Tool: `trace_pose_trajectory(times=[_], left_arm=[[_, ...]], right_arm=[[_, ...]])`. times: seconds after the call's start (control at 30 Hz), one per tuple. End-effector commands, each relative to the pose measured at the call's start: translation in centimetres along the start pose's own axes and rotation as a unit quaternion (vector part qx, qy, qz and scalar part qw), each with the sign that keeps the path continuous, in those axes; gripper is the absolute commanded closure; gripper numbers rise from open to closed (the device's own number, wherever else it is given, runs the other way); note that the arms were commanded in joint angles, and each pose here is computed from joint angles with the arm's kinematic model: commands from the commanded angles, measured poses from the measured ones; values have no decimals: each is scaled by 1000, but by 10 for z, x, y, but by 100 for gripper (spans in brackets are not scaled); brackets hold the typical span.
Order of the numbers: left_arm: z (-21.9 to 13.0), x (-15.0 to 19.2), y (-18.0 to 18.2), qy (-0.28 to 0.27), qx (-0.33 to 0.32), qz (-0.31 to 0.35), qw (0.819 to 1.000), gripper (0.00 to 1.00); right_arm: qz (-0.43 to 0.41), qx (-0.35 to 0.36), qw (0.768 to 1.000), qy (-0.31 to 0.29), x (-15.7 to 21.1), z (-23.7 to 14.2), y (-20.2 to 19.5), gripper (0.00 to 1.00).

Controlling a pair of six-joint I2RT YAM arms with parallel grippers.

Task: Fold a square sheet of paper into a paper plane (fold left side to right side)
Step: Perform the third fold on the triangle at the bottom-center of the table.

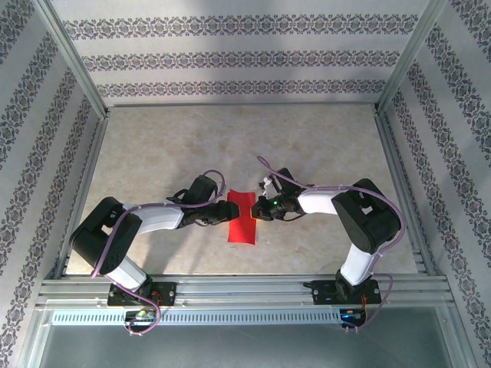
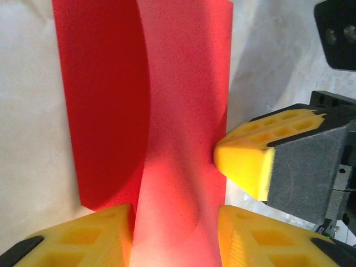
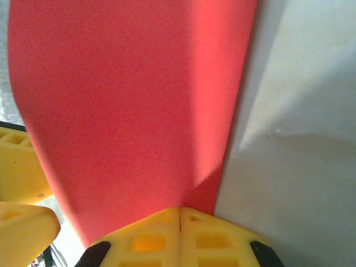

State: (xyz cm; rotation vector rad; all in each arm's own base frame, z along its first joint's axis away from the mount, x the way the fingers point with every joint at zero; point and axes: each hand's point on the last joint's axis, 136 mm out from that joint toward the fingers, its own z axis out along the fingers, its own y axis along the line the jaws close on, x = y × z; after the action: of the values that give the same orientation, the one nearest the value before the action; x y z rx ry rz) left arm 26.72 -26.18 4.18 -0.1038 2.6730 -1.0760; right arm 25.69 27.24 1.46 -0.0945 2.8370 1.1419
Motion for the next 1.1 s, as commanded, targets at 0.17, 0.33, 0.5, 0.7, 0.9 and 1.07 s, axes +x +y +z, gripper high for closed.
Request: trace_pose_trajectory(times=[0.17,0.33,0.5,0.7,0.9,1.07], left_arm=[[-4,-15,-13,-14,18,16,1000,52],[-2,-20,-9,-9,18,18,1000,51],[0,-23,-5,-3,17,16,1000,55],[1,-17,4,0,5,4,1000,67],[-3,-14,9,-2,-7,2,1000,88],[-8,-14,6,-6,-5,-6,1000,99]], right_arm=[[13,45,999,23,14,8,-26,100],[12,45,999,24,14,8,-26,100],[12,45,999,24,14,8,-25,100],[9,44,999,20,12,7,-24,100],[-4,39,999,9,5,2,-17,100],[-31,25,999,-17,-7,-11,1,88]])
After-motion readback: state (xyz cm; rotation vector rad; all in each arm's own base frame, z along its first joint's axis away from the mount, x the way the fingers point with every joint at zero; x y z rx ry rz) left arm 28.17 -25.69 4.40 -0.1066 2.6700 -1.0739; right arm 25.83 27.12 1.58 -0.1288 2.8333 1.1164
